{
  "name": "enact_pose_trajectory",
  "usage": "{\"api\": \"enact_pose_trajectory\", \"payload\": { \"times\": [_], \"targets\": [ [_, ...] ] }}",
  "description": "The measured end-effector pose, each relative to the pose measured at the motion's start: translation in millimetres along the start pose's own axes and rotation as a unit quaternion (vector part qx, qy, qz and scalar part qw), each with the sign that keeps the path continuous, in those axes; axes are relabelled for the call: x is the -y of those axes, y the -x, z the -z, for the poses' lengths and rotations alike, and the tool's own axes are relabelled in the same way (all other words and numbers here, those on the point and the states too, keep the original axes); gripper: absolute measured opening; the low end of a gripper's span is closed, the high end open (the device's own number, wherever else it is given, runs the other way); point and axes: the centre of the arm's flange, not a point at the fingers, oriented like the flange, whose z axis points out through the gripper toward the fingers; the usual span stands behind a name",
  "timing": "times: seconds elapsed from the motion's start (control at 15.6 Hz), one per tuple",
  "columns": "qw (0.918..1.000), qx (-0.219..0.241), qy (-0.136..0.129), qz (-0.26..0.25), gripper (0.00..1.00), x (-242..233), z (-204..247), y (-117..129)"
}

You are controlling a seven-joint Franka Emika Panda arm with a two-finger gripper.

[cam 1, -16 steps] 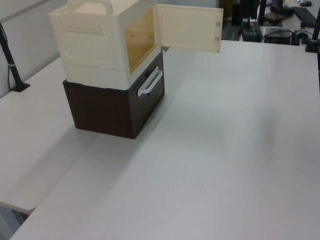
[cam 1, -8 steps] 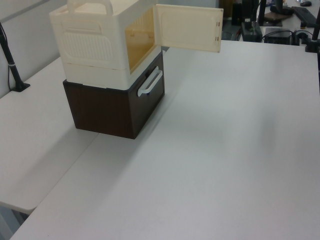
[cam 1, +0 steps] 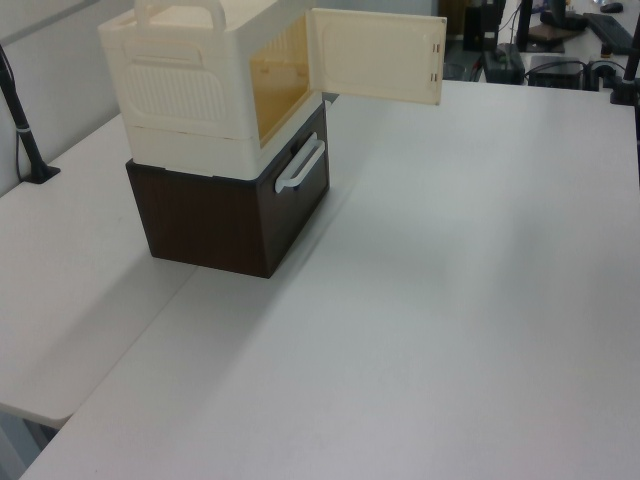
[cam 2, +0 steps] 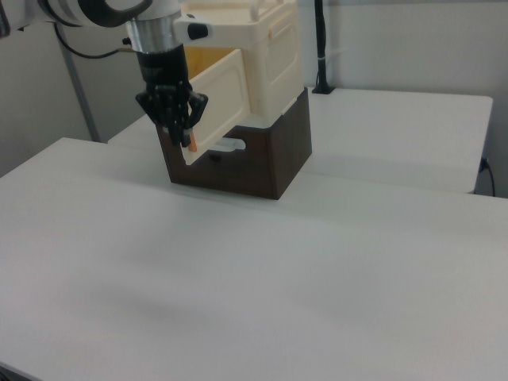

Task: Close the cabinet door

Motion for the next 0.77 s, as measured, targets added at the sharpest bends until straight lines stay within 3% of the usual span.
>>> {"api": "enact_pose_trajectory", "payload": {
  "times": [0.26, 0.64, 0.77],
  "targets": [
    [0.9970, -0.048, 0.007, 0.060, 0.20, -1.3, -6.2, -22.1],
    [0.9897, -0.106, 0.012, 0.095, 0.16, 0.1, -27.3, -57.7],
    [0.9868, -0.114, 0.006, 0.115, 0.01, 2.0, -30.5, -62.0]
  ]
}}
